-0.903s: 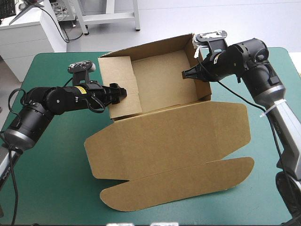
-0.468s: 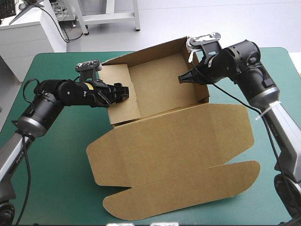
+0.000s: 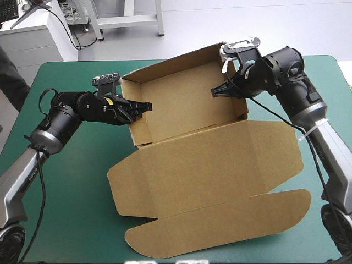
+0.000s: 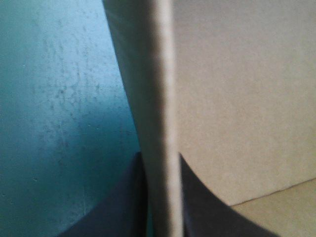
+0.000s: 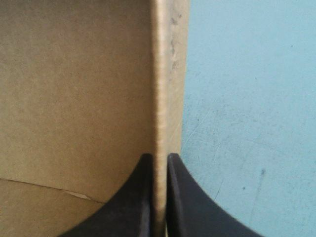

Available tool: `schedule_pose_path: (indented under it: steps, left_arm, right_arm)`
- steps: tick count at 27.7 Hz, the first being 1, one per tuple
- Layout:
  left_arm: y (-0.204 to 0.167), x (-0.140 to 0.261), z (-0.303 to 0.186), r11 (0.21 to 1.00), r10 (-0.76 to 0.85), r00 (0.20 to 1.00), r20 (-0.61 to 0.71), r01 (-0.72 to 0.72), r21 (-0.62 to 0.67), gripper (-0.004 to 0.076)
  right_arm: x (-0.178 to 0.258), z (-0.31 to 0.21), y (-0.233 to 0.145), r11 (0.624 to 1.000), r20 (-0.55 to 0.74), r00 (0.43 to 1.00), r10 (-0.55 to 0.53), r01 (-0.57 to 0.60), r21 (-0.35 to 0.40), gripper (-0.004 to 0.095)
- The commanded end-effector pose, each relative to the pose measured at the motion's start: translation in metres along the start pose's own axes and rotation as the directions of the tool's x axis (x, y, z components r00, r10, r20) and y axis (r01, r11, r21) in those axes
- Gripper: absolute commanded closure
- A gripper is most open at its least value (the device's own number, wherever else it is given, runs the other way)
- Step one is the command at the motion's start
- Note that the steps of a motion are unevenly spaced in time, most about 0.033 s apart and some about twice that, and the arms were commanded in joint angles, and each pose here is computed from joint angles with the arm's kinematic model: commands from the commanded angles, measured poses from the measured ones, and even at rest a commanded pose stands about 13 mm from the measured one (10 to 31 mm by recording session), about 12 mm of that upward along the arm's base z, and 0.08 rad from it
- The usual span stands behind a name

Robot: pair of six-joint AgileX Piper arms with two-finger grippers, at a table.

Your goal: Fold the box

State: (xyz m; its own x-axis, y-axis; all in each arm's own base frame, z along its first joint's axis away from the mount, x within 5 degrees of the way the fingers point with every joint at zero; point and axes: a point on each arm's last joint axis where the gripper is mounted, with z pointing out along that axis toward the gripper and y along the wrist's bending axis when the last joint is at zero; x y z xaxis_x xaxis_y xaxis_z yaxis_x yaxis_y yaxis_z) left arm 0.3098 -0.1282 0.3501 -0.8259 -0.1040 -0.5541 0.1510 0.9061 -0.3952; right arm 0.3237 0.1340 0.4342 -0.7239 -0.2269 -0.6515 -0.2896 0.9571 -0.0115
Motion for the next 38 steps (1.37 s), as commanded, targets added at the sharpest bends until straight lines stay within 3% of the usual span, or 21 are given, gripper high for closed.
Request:
schedule_pose_path:
  steps: [1, 9, 15, 28, 38]
  left_arm:
    - [-0.017, -0.009, -0.023, 0.995, -0.018, 0.995, 0.095, 0.008, 0.097, 0.0732]
    - [-0.016, -0.017, -0.015, 0.998, 0.059, 0.997, -0.039, -0.058, 0.008, 0.0732]
    - [-0.013, -0.026, 0.008, 0.996, 0.070, 0.989, -0.133, -0.076, -0.042, 0.0732]
    - [0.006, -0.025, 0.078, 0.988, 0.045, 0.945, -0.325, -0.091, -0.127, 0.0732]
    - [0.006, -0.037, 0.102, 0.986, 0.041, 0.928, -0.371, -0.097, -0.132, 0.0732]
  right_arm:
    - [-0.006, -0.028, 0.005, 0.997, 0.100, 0.994, 0.049, -0.042, -0.069, 0.0905]
    - [0.001, -0.011, 0.002, 0.996, -0.027, 0.997, 0.066, -0.068, -0.054, 0.0907]
    - [0.000, 0.029, -0.007, 0.972, -0.134, 0.979, 0.154, -0.174, -0.156, 0.0907]
    - [0.008, 0.100, -0.020, 0.975, -0.274, 0.950, 0.150, -0.187, -0.116, 0.0907]
    - [0.013, 0.123, -0.023, 0.986, -0.313, 0.943, 0.110, -0.142, -0.081, 0.0907]
